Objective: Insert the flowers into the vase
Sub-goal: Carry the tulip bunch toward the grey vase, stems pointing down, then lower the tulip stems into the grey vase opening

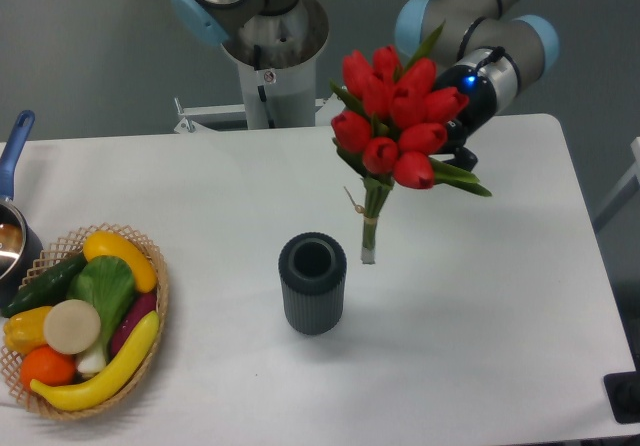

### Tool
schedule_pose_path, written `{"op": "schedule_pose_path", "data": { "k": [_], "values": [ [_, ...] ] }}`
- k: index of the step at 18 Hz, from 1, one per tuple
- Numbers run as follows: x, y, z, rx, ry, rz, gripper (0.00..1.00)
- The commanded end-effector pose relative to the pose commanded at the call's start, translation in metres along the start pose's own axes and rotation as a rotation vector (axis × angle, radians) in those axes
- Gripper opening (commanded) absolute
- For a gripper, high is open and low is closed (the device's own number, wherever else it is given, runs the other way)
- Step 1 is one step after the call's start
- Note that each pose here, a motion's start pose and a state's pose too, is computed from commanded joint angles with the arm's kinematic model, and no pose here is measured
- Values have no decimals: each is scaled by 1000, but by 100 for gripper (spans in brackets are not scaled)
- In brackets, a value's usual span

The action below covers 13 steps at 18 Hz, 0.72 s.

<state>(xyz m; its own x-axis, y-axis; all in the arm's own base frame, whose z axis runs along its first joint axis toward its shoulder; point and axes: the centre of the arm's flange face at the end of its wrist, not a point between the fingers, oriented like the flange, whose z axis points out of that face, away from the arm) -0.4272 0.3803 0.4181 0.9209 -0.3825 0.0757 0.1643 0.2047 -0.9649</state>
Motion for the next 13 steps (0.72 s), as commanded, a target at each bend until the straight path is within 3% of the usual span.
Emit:
{"op": "schedule_pose_path", "data": {
  "k": [13],
  "values": [
    [14, 38, 11, -16, 12, -68, 35]
  ]
}}
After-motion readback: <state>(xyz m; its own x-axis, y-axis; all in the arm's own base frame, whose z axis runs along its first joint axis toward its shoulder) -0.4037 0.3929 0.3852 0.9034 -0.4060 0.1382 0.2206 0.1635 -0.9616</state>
